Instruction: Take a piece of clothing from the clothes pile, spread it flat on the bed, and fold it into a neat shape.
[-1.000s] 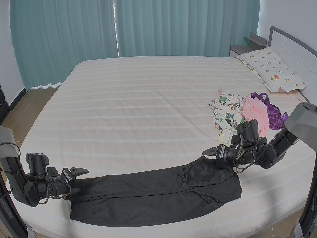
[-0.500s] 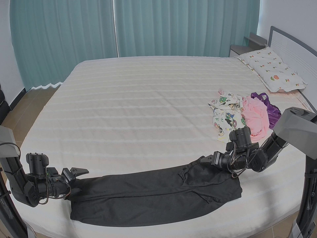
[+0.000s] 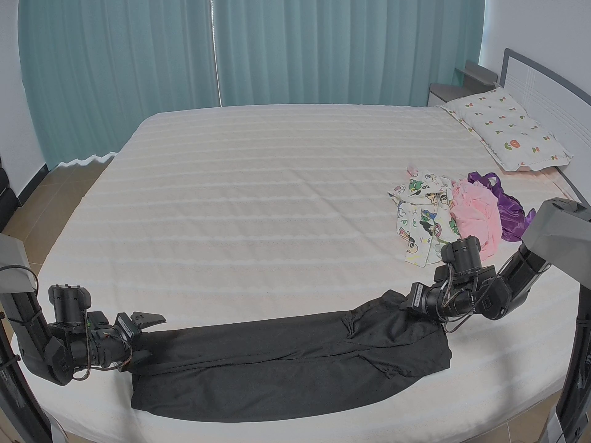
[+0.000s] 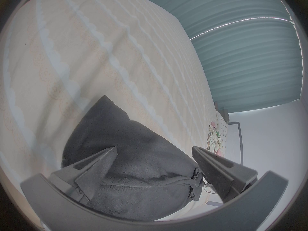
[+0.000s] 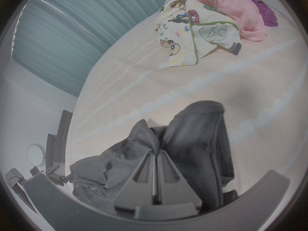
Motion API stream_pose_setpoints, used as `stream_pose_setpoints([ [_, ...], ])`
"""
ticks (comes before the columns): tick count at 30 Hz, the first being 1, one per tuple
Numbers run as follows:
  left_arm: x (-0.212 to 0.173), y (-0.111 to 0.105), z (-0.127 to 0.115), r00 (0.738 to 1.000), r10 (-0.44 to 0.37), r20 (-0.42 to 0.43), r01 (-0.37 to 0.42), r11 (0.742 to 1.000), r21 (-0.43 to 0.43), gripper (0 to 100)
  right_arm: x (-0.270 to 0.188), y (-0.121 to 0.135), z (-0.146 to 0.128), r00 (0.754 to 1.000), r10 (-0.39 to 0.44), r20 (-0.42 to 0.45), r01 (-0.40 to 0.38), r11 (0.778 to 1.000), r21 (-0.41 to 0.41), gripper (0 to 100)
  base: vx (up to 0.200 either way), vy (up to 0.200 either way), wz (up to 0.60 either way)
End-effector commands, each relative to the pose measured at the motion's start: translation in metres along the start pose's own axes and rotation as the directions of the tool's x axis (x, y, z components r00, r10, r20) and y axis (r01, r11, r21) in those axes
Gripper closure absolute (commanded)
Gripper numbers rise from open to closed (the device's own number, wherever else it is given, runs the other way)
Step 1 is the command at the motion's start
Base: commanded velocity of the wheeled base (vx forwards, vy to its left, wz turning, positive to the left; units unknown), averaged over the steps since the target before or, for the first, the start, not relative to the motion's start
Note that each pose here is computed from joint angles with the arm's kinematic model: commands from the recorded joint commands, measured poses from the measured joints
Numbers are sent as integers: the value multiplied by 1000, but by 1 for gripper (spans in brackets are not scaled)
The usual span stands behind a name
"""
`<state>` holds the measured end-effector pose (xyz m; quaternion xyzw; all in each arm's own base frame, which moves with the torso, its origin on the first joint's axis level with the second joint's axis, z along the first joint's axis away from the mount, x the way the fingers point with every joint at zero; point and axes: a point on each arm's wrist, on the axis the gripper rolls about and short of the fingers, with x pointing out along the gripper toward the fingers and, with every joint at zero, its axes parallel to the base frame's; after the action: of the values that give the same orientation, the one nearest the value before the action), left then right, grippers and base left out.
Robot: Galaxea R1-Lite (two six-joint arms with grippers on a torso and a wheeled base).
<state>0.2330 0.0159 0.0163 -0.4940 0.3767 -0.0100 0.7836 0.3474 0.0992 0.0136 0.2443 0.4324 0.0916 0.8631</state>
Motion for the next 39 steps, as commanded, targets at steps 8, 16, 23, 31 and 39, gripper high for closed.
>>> stream_pose_setpoints([
  [8,1,1,0,1000,4,-2,-4,1000,0,0,-9,0,-3,1000,-1,-1,1,1000,-1,0,0,0,0],
  [16,1,0,1,1000,4,11,-4,1000,11,0,-25,3,5,997,28,69,-27,1000,-4,0,0,0,0],
  [23,-36,-26,3,990,-84,117,75,994,79,0,-59,11,5,981,-4,196,-30,985,168,0,0,0,0],
  [31,-60,-29,-20,996,29,83,-32,999,38,0,-77,20,-19,979,-44,197,-29,936,351,0,0,0,0],
  [39,-65,-13,-40,993,114,28,-114,993,9,0,-87,19,-48,984,-6,179,-66,917,394,0,0,0,0],
])
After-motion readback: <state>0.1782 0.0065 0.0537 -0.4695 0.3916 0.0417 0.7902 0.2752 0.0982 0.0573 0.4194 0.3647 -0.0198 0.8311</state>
